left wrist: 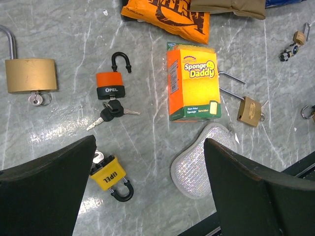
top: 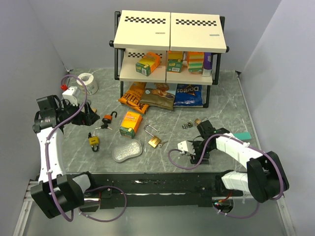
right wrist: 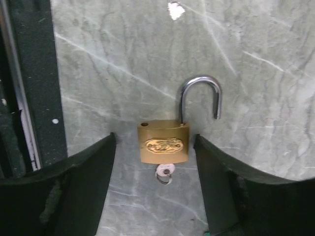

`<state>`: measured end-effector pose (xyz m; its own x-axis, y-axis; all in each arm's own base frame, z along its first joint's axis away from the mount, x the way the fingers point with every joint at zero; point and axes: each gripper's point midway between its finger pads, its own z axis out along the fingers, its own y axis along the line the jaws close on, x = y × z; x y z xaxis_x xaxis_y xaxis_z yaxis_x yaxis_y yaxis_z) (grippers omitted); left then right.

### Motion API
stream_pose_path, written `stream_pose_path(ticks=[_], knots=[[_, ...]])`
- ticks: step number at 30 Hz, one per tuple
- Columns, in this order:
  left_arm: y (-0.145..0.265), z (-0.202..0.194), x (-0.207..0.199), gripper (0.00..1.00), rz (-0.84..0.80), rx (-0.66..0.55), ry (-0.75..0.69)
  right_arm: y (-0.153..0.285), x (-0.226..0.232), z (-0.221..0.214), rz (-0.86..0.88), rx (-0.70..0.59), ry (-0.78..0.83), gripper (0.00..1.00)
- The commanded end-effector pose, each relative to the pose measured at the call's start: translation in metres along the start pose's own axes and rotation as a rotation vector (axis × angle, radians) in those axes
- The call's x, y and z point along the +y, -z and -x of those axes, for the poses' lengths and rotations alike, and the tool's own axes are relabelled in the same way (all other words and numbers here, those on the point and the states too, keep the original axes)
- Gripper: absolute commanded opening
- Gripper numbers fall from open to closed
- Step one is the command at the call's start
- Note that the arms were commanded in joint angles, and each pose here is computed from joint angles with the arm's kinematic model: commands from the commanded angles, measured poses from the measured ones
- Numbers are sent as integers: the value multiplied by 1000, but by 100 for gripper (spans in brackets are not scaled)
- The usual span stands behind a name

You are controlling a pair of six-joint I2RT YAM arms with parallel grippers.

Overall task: Lock with the key
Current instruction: Pick up the lock from the center of the board.

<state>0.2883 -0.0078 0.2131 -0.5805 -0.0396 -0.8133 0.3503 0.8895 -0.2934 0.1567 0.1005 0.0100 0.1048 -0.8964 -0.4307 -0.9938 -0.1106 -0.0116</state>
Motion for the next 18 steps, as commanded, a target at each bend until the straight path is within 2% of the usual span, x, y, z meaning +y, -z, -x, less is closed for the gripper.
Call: stream_pose_path(ticks=[1,3,4,7,9,11,12,13,18], knots=[[-1,8,0,96,-16,-29,-64,-7,-5,1,1,5,24,62],[0,9,-1,96,-19,-33,-74,-10,-5,-6,-7,30,25,56],[0,11,-1,96,-20,-37,-80,-11,-6,-7,-12,34,28,48],[2,15,-5,96,-41,-49,-100,-11,-5,-6,-13,28,6,32],[2,16,-14,96,-87,-60,-114,-5,-10,5,-14,-7,-24,20],[4,15,-21,96,-127,-70,-146,7,-14,21,-6,-47,-74,12],[5,16,-28,96,-162,-85,-173,12,-14,34,2,-97,-88,4],[5,15,-32,96,-182,-91,-189,18,-14,42,12,-120,-105,1],[13,14,-61,99,-323,-167,-268,65,-13,99,58,-297,-209,0]])
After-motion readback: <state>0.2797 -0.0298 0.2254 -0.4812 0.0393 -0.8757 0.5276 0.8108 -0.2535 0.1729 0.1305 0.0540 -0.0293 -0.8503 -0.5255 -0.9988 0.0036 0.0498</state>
